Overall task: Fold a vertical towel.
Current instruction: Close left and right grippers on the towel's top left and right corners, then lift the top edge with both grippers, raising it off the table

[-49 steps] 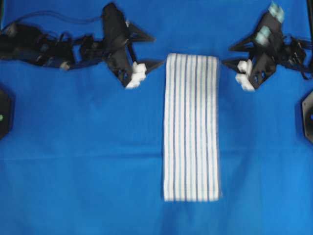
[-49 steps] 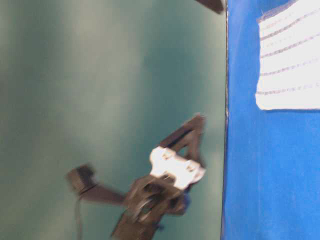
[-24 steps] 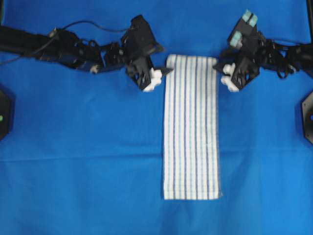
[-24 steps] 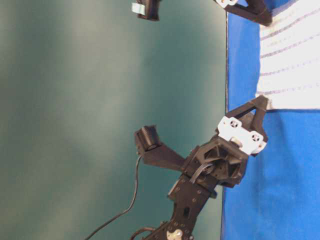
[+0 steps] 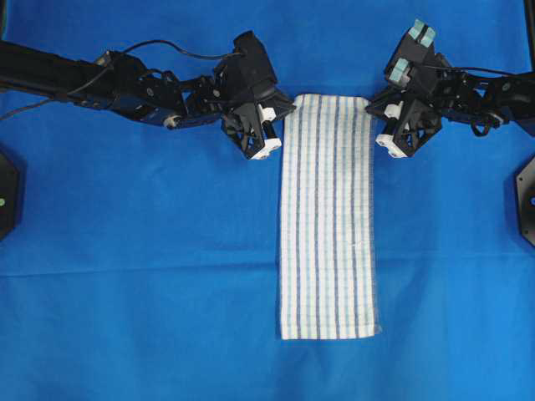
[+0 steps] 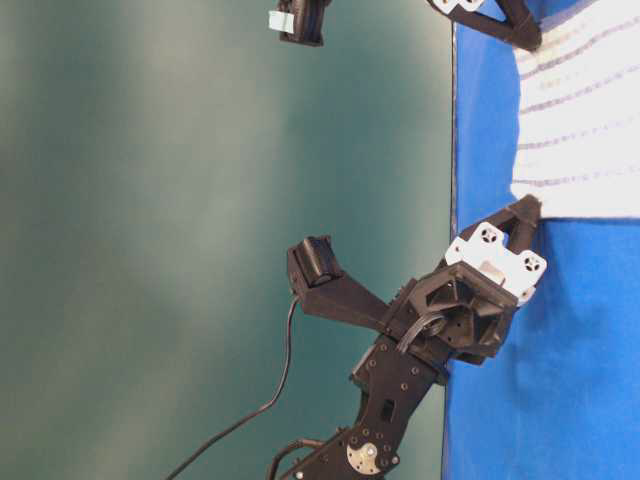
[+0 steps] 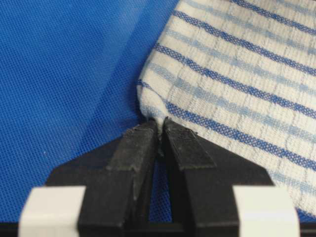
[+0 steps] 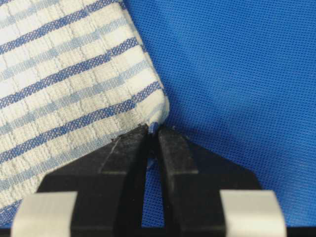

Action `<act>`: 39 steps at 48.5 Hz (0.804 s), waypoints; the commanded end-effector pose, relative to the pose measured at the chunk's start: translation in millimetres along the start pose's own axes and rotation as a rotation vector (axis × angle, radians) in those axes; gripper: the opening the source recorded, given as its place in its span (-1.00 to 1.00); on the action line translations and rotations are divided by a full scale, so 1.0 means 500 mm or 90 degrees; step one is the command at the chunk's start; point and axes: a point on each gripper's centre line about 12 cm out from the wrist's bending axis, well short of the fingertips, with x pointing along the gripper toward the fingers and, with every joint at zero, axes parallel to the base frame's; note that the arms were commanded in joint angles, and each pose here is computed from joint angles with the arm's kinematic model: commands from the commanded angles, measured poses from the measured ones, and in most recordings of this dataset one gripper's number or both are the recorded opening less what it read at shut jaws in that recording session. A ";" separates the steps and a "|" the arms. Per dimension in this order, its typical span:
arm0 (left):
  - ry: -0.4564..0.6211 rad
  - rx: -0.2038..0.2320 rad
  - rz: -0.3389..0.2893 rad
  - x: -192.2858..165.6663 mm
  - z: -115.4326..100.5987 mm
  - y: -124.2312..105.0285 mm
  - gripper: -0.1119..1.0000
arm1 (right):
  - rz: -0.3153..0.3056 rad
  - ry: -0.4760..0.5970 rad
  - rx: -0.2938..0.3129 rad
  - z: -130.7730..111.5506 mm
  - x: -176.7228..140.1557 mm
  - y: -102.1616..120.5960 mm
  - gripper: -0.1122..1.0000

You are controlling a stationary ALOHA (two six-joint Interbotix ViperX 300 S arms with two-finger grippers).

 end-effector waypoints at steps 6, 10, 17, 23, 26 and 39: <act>-0.011 0.002 -0.003 -0.009 0.026 -0.006 -0.73 | 0.003 -0.017 -0.002 0.017 -0.001 0.004 -0.66; -0.018 0.006 -0.004 -0.021 0.044 -0.007 -0.73 | 0.002 -0.020 0.001 0.021 -0.002 0.002 -0.66; -0.028 0.001 0.007 -0.036 0.067 0.012 -0.73 | -0.008 -0.039 0.011 0.040 -0.007 -0.011 -0.66; -0.041 -0.009 0.027 -0.040 0.084 0.047 -0.73 | -0.023 -0.057 0.021 0.059 -0.013 -0.033 -0.66; -0.046 -0.013 0.036 -0.037 0.091 0.062 -0.73 | -0.035 -0.060 0.029 0.064 -0.015 -0.049 -0.66; -0.066 0.001 0.072 -0.034 0.116 0.124 -0.73 | -0.069 -0.080 0.029 0.088 -0.018 -0.095 -0.66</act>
